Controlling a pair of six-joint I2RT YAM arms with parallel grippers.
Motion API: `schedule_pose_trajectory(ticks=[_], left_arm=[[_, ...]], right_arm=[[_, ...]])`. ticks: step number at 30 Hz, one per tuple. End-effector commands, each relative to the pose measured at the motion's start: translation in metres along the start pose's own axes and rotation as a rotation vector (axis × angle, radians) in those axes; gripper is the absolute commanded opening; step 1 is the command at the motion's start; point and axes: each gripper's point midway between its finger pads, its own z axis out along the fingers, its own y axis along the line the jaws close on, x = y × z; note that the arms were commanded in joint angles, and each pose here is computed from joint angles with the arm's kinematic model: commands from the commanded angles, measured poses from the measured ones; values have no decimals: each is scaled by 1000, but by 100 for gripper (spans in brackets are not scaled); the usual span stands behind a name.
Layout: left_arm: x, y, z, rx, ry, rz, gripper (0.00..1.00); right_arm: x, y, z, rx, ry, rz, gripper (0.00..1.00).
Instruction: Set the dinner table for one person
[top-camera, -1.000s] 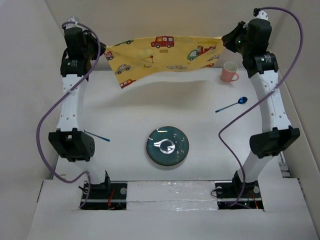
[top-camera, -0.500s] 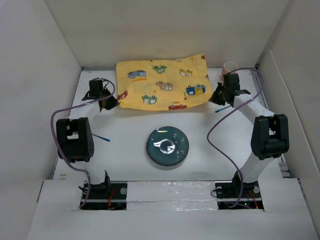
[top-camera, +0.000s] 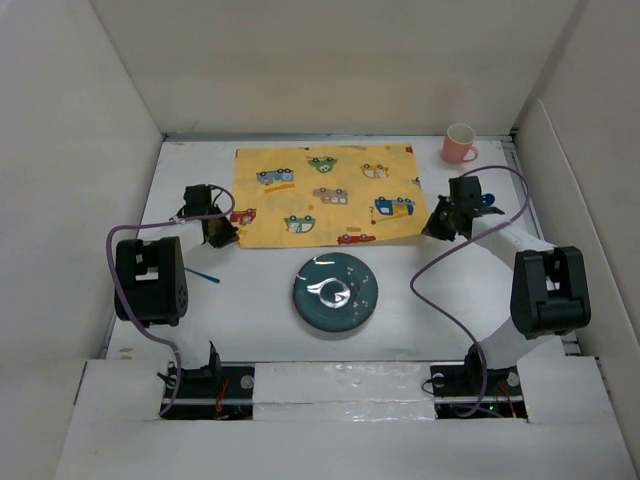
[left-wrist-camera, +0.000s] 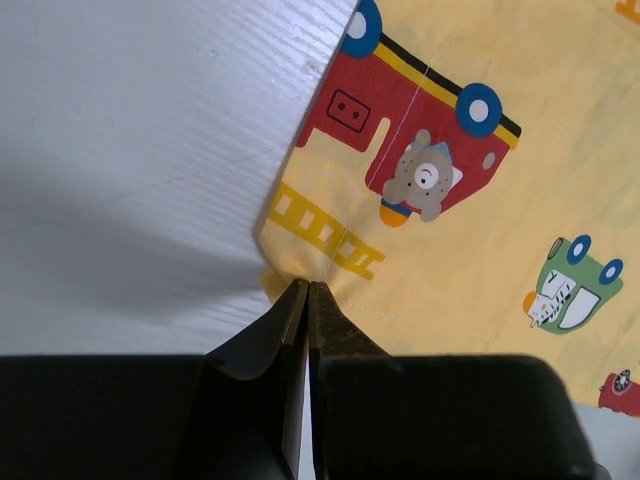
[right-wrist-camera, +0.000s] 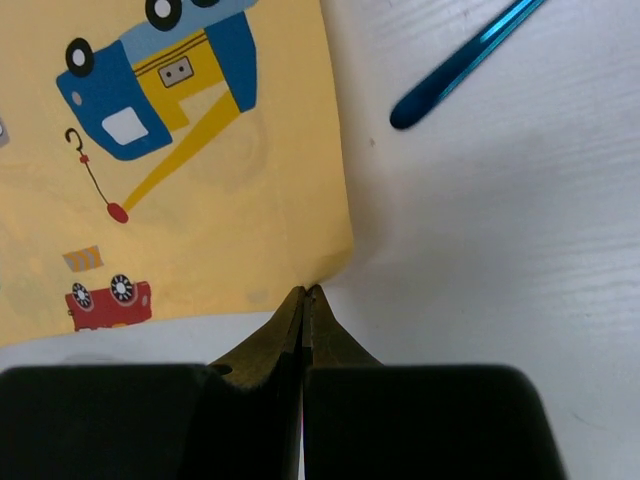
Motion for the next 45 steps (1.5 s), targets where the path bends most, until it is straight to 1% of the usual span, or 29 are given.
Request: schedule_pose_trajectory(ticks=[1,6,11,17,26,31,36,38,40,41,42,43,44,45], left_arm=[[-3,6,-14,-29,-37,30,0],[14,13,-18,-46,-7,29,0],[33,16,-26,-68,21,47,0],[44,24,-35,-79,26,39,0],[49,34,-40,-114,20,37,0],[46,36,-40,-126,11,41,0],[46,35,-39,-124,10,43,0],[46,35,-39,-122,10,41,1],[45,34,-40,-116,7,43,5],[47,35,-41,-120,11,46,7],[45,34,-42,-116,5,46,8],[46,35,-43,-119,6,44,10],[47,35,-45,-117,6,44,17],[43,32,-49,-109,-11,44,19]], right_arm=[[1,-3,-11,-27,-25,14,0],[16,-16,-20,-11,-17,18,0],[37,-34,-20,17,34,25,0],[43,-39,-20,24,42,17,0],[44,-39,-28,27,32,21,0],[60,-41,-33,21,59,30,0],[67,-45,-35,39,60,34,0],[68,-46,-37,43,58,32,0],[69,-48,-38,51,53,31,0],[68,-49,-38,52,49,29,1],[65,-49,-38,53,43,19,6],[64,-48,-38,57,42,16,16],[61,-48,-39,63,38,13,21],[52,-45,-41,61,16,1,26]])
